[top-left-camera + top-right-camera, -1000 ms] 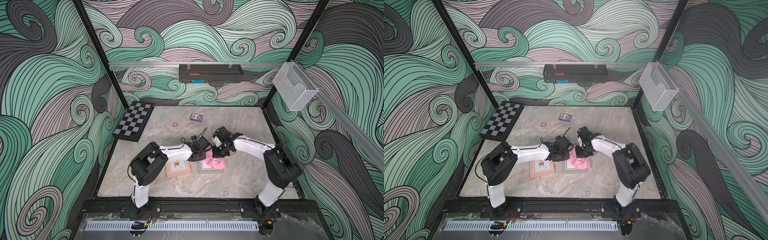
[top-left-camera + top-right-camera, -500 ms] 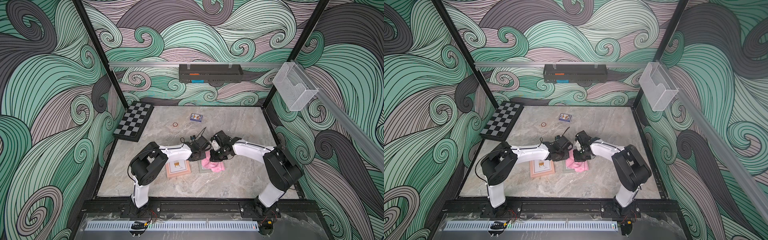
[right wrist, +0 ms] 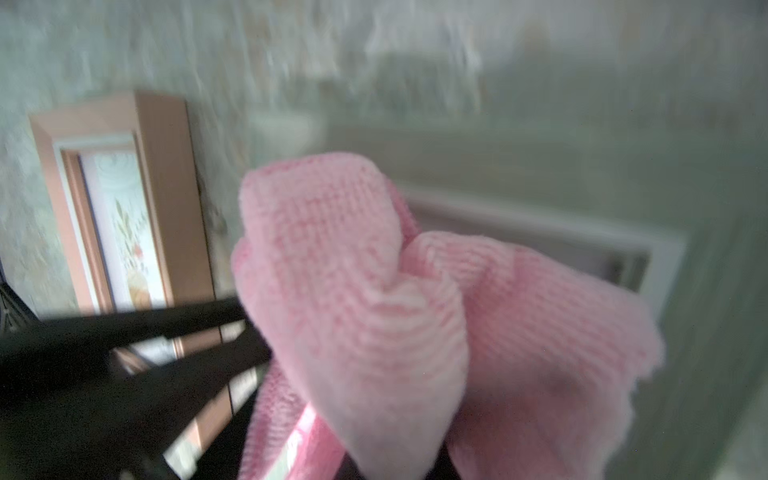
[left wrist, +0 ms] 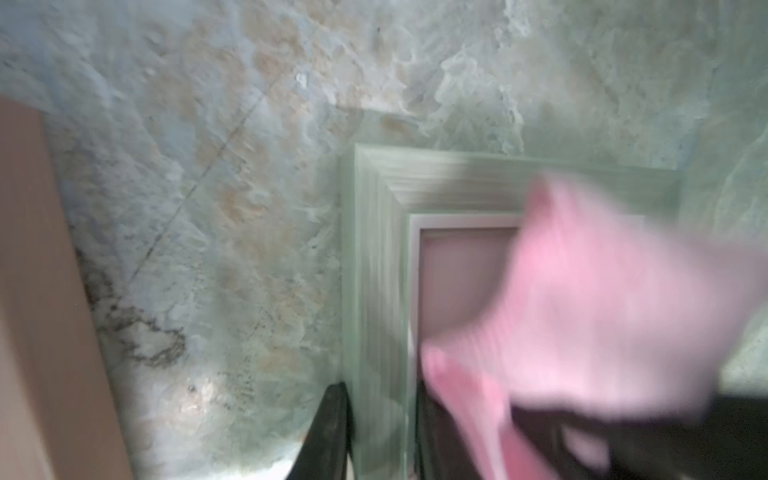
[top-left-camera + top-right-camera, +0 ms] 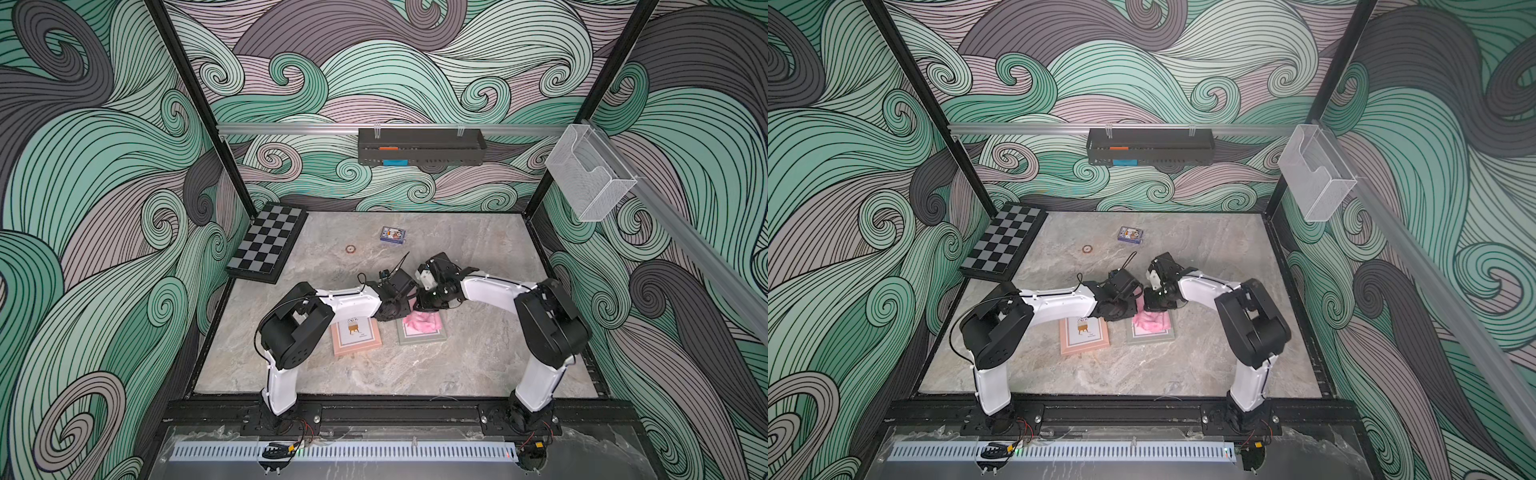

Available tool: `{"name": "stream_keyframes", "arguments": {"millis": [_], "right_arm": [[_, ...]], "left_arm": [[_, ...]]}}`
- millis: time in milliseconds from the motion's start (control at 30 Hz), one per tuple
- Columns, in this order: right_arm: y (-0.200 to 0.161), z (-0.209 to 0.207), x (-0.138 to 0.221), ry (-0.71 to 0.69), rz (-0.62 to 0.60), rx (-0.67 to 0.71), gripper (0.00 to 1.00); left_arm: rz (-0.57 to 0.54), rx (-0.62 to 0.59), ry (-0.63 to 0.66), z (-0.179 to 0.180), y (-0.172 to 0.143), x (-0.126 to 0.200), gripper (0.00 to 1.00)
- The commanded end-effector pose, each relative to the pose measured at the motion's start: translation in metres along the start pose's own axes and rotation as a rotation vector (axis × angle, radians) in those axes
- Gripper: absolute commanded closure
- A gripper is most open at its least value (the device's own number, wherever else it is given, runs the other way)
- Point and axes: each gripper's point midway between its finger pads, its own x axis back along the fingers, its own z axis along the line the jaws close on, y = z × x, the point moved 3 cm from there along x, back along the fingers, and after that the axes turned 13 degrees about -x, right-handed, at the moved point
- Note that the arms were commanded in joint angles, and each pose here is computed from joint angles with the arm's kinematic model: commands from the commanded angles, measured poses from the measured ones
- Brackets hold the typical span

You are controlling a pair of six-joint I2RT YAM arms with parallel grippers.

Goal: Wipe the picture frame with a cloth
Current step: Wipe the dirt from the picture frame.

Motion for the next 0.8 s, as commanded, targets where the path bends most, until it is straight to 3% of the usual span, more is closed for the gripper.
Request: {"name": "stream_keyframes", "arguments": {"millis": [0, 133, 200, 333, 567, 767], "right_arm": [[-0.035, -0.029, 0.02, -0.112, 0.013, -0.036, 1.0], [-0.049, -0.015, 0.063, -0.079, -0.073, 0.006, 1.0], [-0.068, -0.007, 0.066, -0.076, -0.047, 0.038, 1.0], [-0.107, 0.02, 0.037, -0.005, 0.055, 0.096, 1.0], [-0.096, 0.06, -0.009, 0.019, 0.058, 0.137, 1.0], [-0.083, 0.018, -0.011, -0.15, 0.013, 0.084, 1.0]], "left_arm": [[0.057, 0.031, 0.158, 0.053, -0.003, -0.026, 1.0], [0.072, 0.018, 0.156, 0.055, -0.004, -0.032, 1.0], [0.087, 0.031, 0.143, 0.055, -0.009, -0.036, 1.0], [0.11, 0.059, 0.12, 0.054, -0.02, -0.045, 1.0], [0.133, 0.051, 0.118, 0.052, -0.033, -0.042, 1.0], [0.148, 0.006, 0.157, 0.057, -0.039, -0.035, 1.0]]}}
